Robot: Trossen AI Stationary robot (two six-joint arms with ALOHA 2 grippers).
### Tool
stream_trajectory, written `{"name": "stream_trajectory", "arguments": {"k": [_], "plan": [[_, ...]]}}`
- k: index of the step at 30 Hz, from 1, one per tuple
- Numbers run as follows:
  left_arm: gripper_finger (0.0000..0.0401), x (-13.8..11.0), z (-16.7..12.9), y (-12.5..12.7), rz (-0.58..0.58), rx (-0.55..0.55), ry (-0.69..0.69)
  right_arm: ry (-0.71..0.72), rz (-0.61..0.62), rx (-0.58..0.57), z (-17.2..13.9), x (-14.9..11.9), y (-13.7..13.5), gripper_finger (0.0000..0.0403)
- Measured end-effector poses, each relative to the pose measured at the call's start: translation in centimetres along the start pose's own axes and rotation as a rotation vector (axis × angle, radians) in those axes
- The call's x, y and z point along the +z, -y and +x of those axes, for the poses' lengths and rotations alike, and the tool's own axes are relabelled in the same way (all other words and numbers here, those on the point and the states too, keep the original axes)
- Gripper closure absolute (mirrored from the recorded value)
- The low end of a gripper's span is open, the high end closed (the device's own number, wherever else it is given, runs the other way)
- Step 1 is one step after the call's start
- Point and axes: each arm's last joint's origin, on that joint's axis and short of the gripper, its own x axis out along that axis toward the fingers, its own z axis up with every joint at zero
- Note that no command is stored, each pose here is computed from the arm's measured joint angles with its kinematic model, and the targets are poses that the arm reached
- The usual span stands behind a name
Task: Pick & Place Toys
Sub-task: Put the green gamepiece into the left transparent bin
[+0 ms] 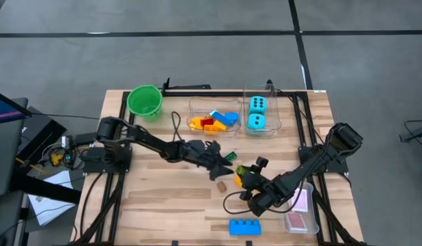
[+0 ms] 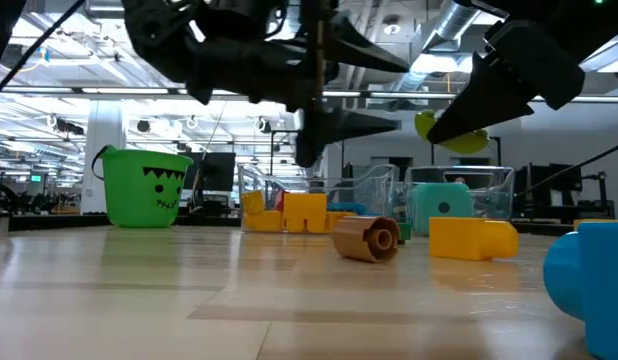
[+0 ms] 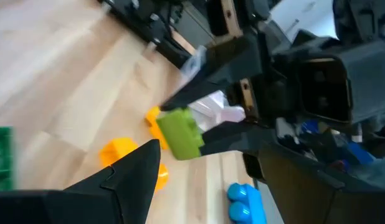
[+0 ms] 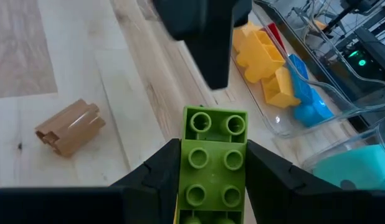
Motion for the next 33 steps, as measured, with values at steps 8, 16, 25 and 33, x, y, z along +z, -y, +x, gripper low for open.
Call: {"name": "stream_trajectory", "arguments": {"k": [8,16,25,33], "plan": [[0.0131,-0.4,1.6,0.1,-0.004,-0.004,-0.025,0.003,0.006,0.003,0.0,0.0,0.0,0.0262],[0.0131,-0.5,1.6,-0.2,-0.012,0.036,-0.012,0.01,0.007,0.009,0.0,0.2,-0.1,0.0261],[0.0156,-0.5,1.6,-0.3,-0.011,0.062,0.005,0.045,-0.002,0.034,0.1,0.8,-0.5,0.0261],[0.019,-0.4,1.6,-0.3,-0.009,0.059,0.007,0.074,-0.024,0.013,0.1,1.0,-0.5,0.0261]]}}
